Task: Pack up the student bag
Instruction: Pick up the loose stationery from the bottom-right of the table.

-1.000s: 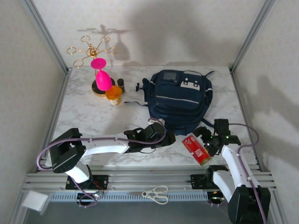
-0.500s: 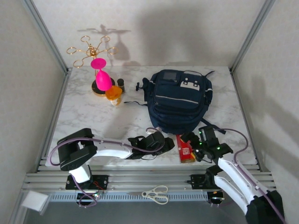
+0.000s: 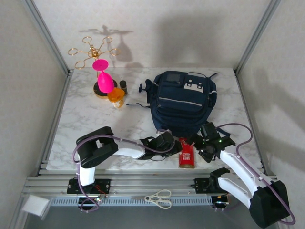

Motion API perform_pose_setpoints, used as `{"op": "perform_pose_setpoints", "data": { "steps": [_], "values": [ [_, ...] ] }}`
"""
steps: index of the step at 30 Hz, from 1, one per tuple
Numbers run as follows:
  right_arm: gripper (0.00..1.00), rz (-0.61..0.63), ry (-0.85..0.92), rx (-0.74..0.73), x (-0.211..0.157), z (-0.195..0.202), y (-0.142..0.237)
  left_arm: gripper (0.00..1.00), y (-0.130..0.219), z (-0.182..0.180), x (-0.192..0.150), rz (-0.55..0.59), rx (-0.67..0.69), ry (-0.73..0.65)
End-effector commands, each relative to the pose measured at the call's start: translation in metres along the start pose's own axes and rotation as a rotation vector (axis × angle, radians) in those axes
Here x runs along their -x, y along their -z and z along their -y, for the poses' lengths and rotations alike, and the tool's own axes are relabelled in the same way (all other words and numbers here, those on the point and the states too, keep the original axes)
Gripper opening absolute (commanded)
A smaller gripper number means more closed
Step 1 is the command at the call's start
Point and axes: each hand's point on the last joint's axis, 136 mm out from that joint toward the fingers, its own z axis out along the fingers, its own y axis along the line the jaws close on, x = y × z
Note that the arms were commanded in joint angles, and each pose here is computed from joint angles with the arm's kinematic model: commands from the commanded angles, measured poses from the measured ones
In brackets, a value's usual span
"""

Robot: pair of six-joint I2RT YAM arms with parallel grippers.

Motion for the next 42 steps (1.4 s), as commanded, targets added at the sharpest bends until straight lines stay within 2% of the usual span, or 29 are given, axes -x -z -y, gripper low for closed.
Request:
{"op": "perform_pose_setpoints", "data": {
  "steps": [1, 6, 11, 15, 19, 21, 26, 31, 37, 42],
  "values": [
    [0.98, -0.073, 0.053, -0.059, -0.015, 0.019, -0.012, 0.38, -0.01, 0.009, -0.005, -0.045, -0.002, -0.041],
    [0.97, -0.139, 0.075, 0.034, -0.027, 0.01, -0.021, 0.35, -0.011, -0.007, -0.003, -0.036, 0.062, -0.036],
    [0.92, -0.216, 0.091, 0.065, -0.038, 0.01, -0.032, 0.26, -0.011, -0.011, -0.002, -0.029, 0.076, -0.039],
    [0.88, -0.254, 0.136, 0.192, -0.046, -0.011, -0.025, 0.15, -0.014, -0.017, -0.002, -0.034, 0.086, -0.031],
    [0.84, -0.322, 0.162, 0.273, -0.058, -0.02, -0.025, 0.13, -0.018, -0.015, -0.004, -0.049, 0.082, -0.041],
    [0.84, -0.319, 0.18, 0.293, -0.058, -0.025, -0.02, 0.12, -0.018, -0.021, -0.001, -0.039, 0.109, -0.043],
    [0.83, -0.347, 0.226, 0.463, -0.063, -0.054, 0.002, 0.08, -0.018, -0.027, 0.005, -0.033, 0.117, -0.031],
    [0.84, -0.354, 0.222, 0.386, -0.064, -0.039, -0.009, 0.09, -0.024, -0.019, 0.003, -0.045, 0.115, -0.05],
    [0.84, -0.31, 0.277, 0.51, -0.057, -0.067, 0.019, 0.08, -0.021, -0.035, 0.011, -0.024, 0.15, -0.031],
    [0.74, -0.283, 0.27, 0.496, -0.056, -0.061, 0.02, 0.07, -0.019, -0.04, 0.012, -0.017, 0.157, -0.027]
  ]
}}
